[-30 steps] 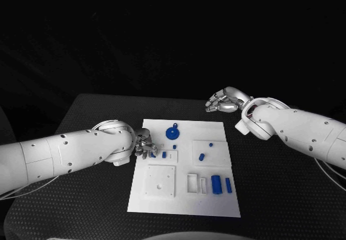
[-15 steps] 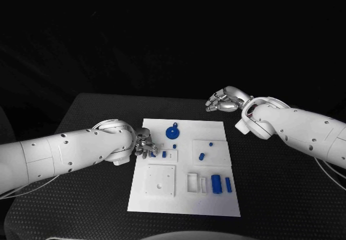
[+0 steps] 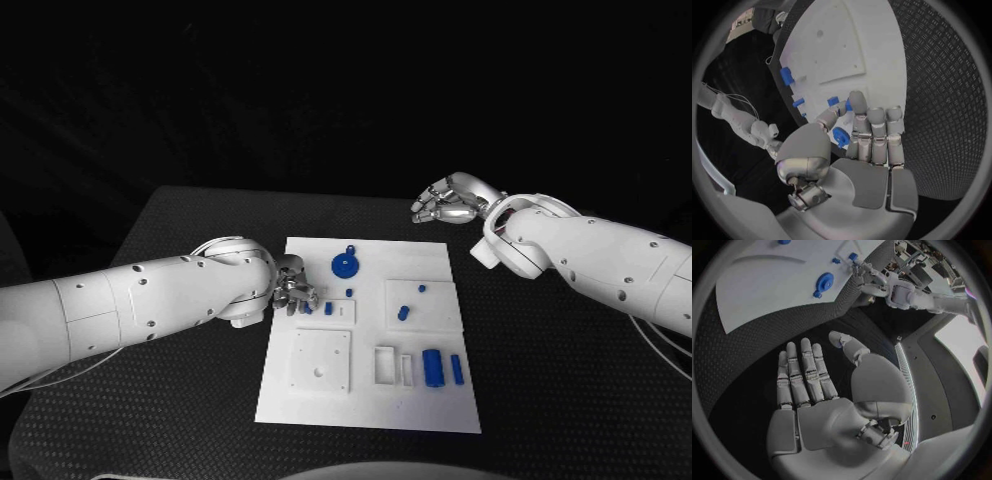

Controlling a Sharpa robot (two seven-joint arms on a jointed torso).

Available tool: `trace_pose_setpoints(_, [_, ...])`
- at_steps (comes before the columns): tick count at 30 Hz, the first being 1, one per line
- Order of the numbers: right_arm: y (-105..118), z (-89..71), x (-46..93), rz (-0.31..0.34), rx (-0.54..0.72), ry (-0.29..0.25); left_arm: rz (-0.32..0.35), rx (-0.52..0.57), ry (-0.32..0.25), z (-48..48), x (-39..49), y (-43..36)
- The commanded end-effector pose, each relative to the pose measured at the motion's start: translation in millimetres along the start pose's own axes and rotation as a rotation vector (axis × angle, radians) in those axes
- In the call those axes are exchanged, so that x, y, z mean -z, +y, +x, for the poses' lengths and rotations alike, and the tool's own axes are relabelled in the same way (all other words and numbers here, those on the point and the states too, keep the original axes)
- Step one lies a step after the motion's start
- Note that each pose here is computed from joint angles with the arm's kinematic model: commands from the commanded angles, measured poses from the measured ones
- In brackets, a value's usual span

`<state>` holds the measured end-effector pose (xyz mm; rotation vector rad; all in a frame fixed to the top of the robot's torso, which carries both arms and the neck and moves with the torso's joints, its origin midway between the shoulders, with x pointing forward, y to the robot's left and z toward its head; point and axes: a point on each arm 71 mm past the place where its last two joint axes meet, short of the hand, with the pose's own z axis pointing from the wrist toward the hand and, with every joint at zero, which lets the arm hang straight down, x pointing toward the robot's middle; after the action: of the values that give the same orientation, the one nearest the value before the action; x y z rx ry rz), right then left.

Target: Assemble the parts on the task board

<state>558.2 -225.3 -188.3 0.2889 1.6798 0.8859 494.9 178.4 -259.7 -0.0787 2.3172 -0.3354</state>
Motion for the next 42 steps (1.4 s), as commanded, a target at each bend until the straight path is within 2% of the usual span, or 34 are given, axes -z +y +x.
trace_pose_setpoints(1, [1.4,0.6,-0.2,-0.009,0.0,0.004,-0.002,-0.037,0.034,9.4,-2.9,-1.7])
trace_pose_setpoints(15, [0.8,0.0,0.4,-0.008,0.0,0.003,-0.011,-0.061,0.066,12.9,-3.7,-2.3])
trace_pose_setpoints(30, [0.5,-0.1,-0.2,-0.008,0.0,0.001,-0.048,-0.05,0.016,5.9,-4.3,9.2])
trace_pose_setpoints(35, [0.6,0.0,-0.4,-0.008,0.0,0.001,-0.05,-0.049,0.006,4.8,-3.8,10.4])
trace_pose_setpoints(42, [0.5,0.0,-0.6,-0.008,0.0,0.001,-0.041,-0.018,-0.041,-0.6,-2.0,11.0])
